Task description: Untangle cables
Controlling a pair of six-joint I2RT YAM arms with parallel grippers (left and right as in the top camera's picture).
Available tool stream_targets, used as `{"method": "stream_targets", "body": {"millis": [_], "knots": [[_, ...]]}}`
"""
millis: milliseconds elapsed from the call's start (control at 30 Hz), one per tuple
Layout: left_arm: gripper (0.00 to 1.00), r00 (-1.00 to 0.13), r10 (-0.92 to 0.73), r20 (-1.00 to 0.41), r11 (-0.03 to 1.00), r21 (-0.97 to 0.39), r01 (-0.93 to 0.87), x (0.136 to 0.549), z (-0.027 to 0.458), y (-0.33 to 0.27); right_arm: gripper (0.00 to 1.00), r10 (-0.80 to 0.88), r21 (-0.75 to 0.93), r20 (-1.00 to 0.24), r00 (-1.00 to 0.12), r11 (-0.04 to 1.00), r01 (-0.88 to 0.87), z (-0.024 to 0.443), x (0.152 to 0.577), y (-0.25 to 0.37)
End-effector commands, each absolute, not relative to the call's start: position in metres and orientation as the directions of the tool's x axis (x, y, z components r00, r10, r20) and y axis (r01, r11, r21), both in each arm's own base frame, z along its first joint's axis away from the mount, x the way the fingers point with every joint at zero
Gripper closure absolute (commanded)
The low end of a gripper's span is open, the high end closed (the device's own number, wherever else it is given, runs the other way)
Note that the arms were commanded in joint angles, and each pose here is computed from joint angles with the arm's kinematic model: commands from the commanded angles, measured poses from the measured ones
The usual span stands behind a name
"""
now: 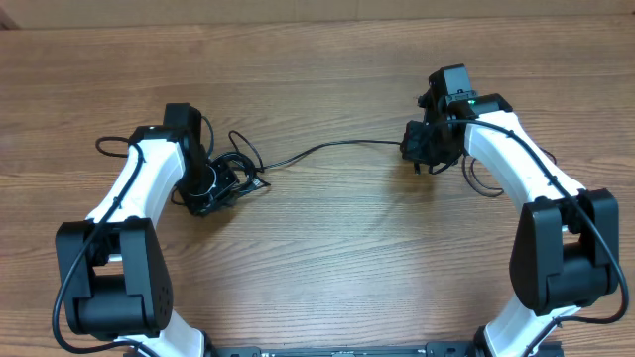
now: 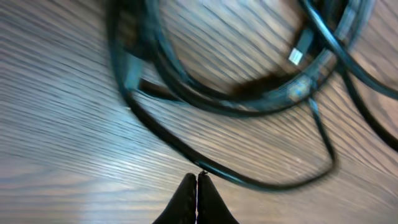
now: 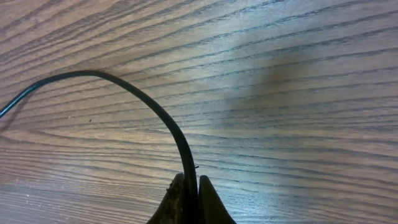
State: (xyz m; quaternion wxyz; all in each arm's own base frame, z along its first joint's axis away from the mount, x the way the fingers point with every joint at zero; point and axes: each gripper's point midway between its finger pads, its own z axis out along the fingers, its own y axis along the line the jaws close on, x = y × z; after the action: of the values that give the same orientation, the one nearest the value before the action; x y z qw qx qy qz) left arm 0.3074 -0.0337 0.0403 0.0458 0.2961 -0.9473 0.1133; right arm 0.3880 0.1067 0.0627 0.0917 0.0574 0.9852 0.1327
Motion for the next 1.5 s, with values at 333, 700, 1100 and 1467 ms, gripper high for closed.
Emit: {"method": "stream_targets", "body": {"millis": [333, 700, 1100, 1467], "knots": [[0.88, -0.822, -0.569, 0.022, 0.816, 0.137, -0.561, 0.287, 0.040, 0.027, 0.71, 0.147, 0.331, -0.207, -0.967, 0.941, 0.072, 0.075, 0.400, 0.116], [0.57, -0.877, -0.480, 0.033, 0.868, -0.129, -0.480, 0.318, 0.039, -0.014, 0.00, 0.052, 0.593, -0.223, -0.973, 0.800, -0.094, 0.103, 0.397, 0.188], [0.59, -0.909, -0.416, 0.004, 0.850, -0.352, -0.391, 0.347, 0.050, -0.078, 0.00, -0.061, 0.436, -0.327, -0.943, 0.876, -0.207, 0.089, 0.389, 0.225], [0.76, -0.943, -0.309, -0.127, 0.882, -0.409, -0.234, 0.370, 0.065, -0.132, 0.00, -0.085, 0.401, -0.353, -0.932, 0.886, -0.232, 0.083, 0.387, 0.233]]}}
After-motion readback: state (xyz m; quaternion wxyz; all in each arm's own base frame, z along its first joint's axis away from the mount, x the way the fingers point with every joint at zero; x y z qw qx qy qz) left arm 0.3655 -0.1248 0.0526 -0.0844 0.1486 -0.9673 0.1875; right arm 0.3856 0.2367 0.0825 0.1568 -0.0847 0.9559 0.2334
